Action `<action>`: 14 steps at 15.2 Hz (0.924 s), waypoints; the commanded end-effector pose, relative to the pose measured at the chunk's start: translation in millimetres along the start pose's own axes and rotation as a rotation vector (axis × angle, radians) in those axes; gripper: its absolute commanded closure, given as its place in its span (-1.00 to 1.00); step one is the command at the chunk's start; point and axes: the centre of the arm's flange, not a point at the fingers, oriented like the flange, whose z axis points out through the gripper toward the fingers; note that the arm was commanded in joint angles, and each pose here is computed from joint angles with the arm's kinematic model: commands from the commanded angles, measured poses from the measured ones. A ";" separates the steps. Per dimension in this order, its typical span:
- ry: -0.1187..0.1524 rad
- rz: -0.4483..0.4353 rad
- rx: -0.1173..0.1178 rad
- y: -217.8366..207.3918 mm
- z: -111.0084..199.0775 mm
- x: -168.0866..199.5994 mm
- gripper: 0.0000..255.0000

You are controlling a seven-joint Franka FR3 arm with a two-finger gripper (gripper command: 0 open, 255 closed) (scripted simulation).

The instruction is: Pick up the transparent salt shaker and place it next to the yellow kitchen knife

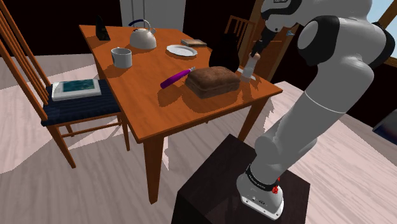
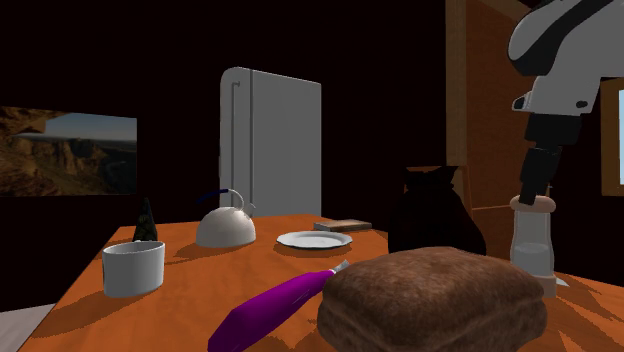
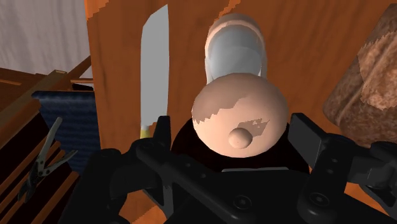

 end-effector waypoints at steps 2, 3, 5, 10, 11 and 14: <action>0.000 0.000 0.000 0.0 0.0 0.0 -1.00; 0.000 0.000 0.000 0.0 -13.2 0.0 -1.00; 0.000 0.000 0.000 0.0 -39.6 0.0 -1.00; 0.000 0.000 0.000 0.0 -50.0 0.0 -1.00; 0.000 0.000 0.000 0.0 -50.0 0.0 -1.00; 0.000 0.000 0.000 0.0 -50.0 0.0 -1.00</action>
